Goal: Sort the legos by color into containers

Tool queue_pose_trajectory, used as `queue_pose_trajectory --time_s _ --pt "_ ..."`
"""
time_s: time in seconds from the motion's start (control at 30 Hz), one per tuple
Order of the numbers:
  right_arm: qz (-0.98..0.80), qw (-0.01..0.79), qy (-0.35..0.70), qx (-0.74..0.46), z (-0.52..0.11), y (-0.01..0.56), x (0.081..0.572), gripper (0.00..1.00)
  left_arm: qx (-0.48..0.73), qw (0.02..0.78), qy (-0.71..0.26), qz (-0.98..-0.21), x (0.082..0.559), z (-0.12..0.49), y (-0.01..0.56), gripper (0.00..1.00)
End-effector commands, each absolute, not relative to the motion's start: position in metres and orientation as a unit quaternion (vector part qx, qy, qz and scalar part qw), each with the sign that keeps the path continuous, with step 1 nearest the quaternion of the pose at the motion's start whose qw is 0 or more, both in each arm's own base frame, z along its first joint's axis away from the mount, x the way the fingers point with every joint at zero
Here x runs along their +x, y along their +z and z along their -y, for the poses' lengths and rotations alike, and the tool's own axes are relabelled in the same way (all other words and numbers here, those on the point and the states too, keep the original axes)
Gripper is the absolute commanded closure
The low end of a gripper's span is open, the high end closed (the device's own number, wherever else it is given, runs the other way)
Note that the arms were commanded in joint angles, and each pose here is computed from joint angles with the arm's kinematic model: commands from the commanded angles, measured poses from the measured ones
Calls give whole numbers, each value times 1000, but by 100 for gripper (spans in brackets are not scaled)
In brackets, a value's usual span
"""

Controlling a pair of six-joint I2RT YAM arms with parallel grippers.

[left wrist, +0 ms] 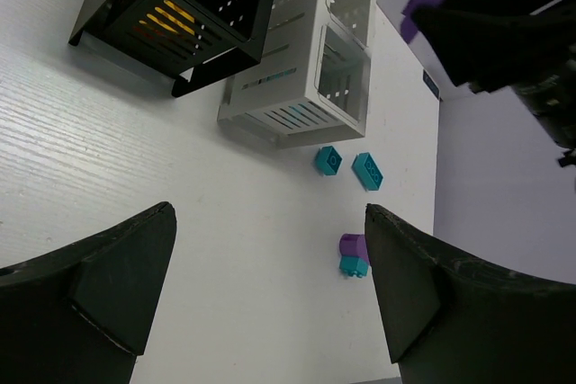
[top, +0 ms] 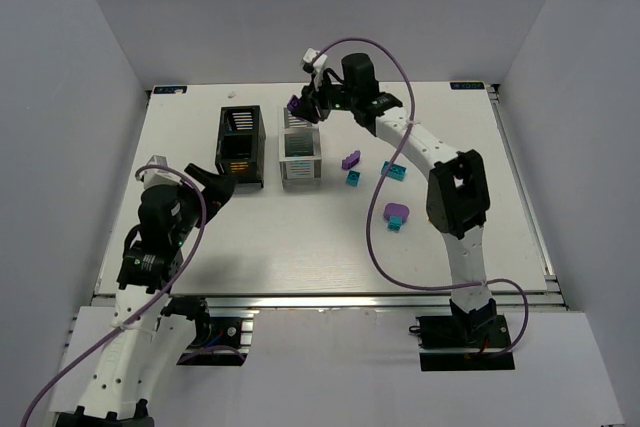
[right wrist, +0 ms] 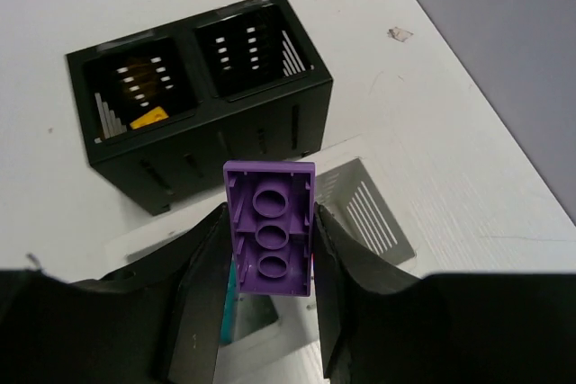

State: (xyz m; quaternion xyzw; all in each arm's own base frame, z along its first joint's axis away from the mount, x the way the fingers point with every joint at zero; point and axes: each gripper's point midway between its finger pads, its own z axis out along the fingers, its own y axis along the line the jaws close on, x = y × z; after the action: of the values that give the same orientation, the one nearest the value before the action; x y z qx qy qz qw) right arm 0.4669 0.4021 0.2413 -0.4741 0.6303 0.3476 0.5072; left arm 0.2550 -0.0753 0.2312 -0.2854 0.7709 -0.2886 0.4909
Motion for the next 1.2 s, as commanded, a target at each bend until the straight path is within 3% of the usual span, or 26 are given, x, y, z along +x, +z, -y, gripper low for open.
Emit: queue_pose_trajectory --time_s 0.0,0.23,0.53,0.67,0.73,0.97,1.1,1.17 --pt "-585 601 328 -433 -413 296 498 100 -297 492 -290 -765 253 73 229 6" --pt "-596 612 312 -415 -422 269 527 100 -303 487 -297 -763 251 74 224 6" --pt "-614 580 325 -426 -421 239 516 88 -302 484 -304 -763 254 77 223 6" --pt "-618 573 323 -431 -420 233 513 74 -300 483 -306 -763 256 78 223 6" --pt "-622 567 321 -434 -419 227 511 71 -298 484 -309 -762 257 79 224 6" --pt "-625 572 305 -434 -414 224 516 36 -297 485 -314 -760 256 80 226 6" --pt "-620 576 304 -437 -414 234 513 31 -294 487 -321 -757 256 82 229 6" --pt "-616 575 306 -443 -414 238 510 30 -289 485 -327 -758 256 85 230 11"
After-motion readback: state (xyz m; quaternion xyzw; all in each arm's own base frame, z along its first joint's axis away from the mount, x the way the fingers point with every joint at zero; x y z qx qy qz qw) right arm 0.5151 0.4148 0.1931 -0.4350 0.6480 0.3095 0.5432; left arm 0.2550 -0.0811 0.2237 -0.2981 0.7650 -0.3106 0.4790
